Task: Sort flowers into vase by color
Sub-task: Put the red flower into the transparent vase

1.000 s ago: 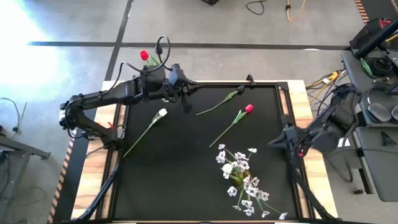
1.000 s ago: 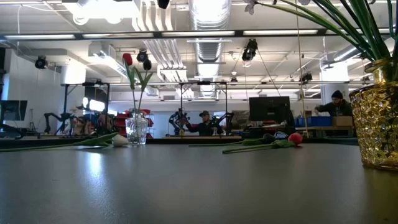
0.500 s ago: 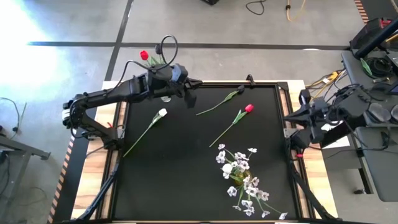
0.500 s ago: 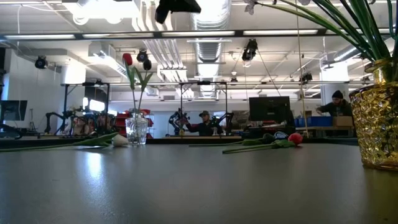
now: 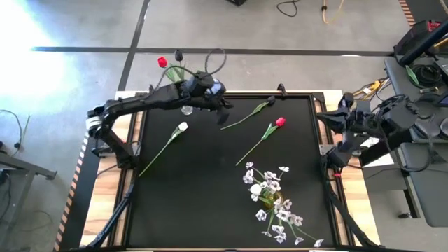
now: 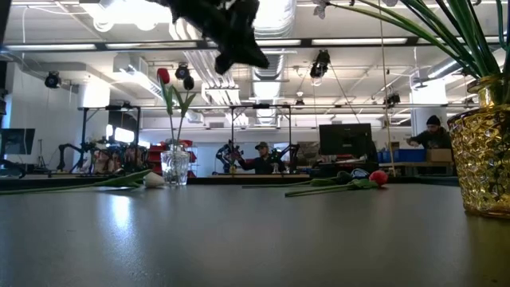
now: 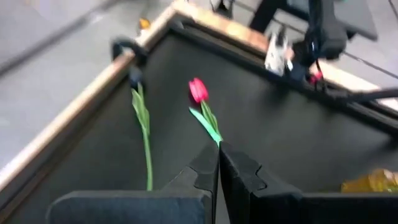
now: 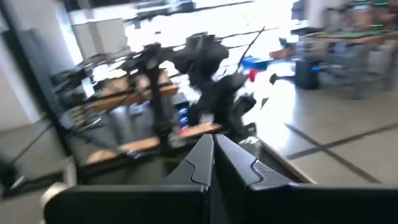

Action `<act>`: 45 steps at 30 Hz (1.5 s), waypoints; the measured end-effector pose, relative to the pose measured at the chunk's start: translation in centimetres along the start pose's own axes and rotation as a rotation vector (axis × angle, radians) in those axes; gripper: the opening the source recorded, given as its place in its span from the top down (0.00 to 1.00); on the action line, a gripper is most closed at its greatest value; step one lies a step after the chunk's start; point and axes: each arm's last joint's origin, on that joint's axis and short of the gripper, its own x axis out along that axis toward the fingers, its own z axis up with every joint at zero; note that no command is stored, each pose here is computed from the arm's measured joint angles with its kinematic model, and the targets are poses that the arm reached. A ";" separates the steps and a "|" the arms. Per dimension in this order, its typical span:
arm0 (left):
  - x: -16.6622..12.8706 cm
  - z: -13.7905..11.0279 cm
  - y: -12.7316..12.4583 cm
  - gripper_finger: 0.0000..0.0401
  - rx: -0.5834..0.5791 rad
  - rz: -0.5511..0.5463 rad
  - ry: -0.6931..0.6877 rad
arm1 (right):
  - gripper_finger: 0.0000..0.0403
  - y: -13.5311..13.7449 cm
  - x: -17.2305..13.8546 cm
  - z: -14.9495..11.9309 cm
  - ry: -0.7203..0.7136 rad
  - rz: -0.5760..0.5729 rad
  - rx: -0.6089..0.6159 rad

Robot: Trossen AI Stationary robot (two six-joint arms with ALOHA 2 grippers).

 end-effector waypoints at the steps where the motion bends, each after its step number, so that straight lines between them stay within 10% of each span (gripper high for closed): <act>1: 0.6 -0.3 0.4 1.00 -0.007 -0.018 0.021 | 0.98 0.3 0.3 0.1 -0.007 -0.028 0.009; 10: 4.9 -2.4 2.2 1.00 0.008 -0.064 0.147 | 0.98 3.4 6.4 -1.3 0.059 -0.155 0.023; 21: 8.1 -4.6 3.3 1.00 0.008 -0.061 0.247 | 0.98 -0.9 13.0 -2.5 0.237 -0.115 0.084; 32: 11.4 -5.8 -0.9 0.85 -0.081 -0.196 0.196 | 0.98 -3.2 11.6 -1.3 0.216 -0.131 0.068; 45: 17.4 -8.3 -3.2 0.65 -0.206 -0.094 0.106 | 0.98 -3.7 9.7 -1.0 0.216 -0.158 0.056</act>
